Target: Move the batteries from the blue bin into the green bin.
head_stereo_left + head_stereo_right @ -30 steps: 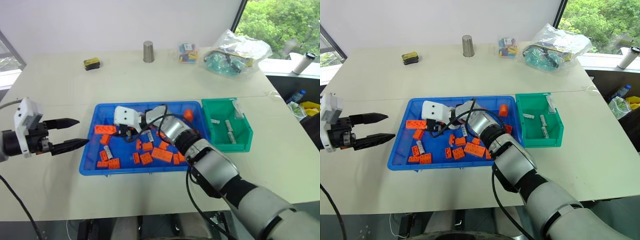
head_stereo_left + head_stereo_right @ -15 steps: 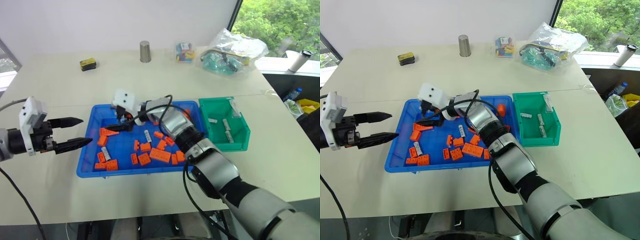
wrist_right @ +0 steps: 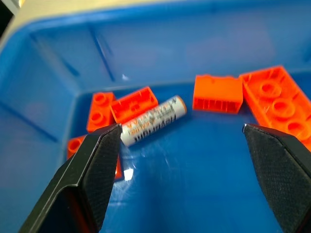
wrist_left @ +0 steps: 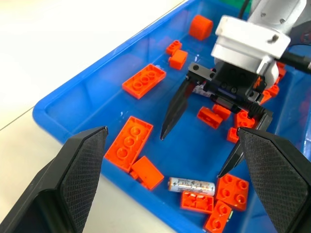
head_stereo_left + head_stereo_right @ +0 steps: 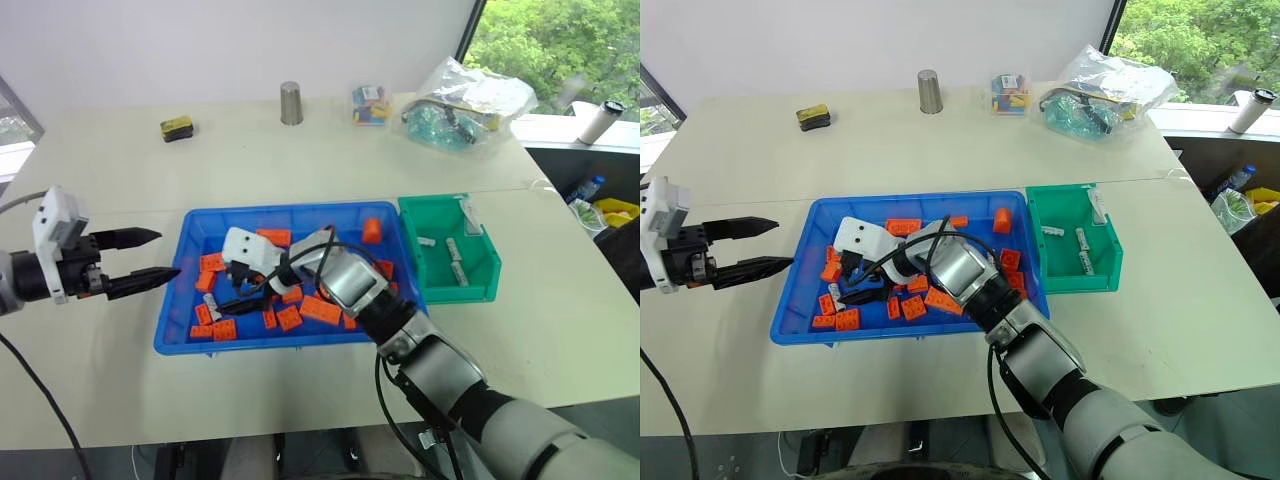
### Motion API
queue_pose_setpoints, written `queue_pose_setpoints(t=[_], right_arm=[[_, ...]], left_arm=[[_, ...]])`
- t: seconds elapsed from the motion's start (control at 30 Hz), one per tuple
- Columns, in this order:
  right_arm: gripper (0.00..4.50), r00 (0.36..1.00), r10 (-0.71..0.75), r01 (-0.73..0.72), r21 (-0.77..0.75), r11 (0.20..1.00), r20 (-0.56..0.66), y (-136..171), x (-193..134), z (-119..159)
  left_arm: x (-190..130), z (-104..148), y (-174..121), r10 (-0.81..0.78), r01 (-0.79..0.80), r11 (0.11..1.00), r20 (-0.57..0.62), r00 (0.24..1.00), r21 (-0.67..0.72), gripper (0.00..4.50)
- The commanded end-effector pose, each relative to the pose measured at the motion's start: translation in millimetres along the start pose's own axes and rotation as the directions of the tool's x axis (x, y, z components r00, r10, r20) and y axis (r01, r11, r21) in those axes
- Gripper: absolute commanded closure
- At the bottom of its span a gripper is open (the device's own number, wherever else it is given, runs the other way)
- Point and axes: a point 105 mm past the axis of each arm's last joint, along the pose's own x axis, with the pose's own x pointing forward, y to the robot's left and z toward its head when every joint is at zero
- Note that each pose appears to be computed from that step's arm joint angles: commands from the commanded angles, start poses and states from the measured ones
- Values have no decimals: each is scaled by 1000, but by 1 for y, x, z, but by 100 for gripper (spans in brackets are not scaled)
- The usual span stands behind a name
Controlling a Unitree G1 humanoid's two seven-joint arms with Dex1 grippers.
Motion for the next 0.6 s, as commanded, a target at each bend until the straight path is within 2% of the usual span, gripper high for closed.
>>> queue_pose_setpoints(t=[0.03, 0.3, 0.6], right_arm=[[41, 1000, 0, 1, -54, 999, 20, 2, 5, 15], [41, 999, 39, -39, -61, 997, -14, 16, 15, 8], [41, 999, 43, -42, -79, 996, 11, 16, 11, 19]], left_arm=[[-4, 11, 1, 7, -7, 999, 7, 1000, 50, 0], [-6, 11, 2, 14, -15, 998, 6, 1000, 55, 0], [-5, 8, -2, 3, -3, 999, 3, 1000, 54, 0]])
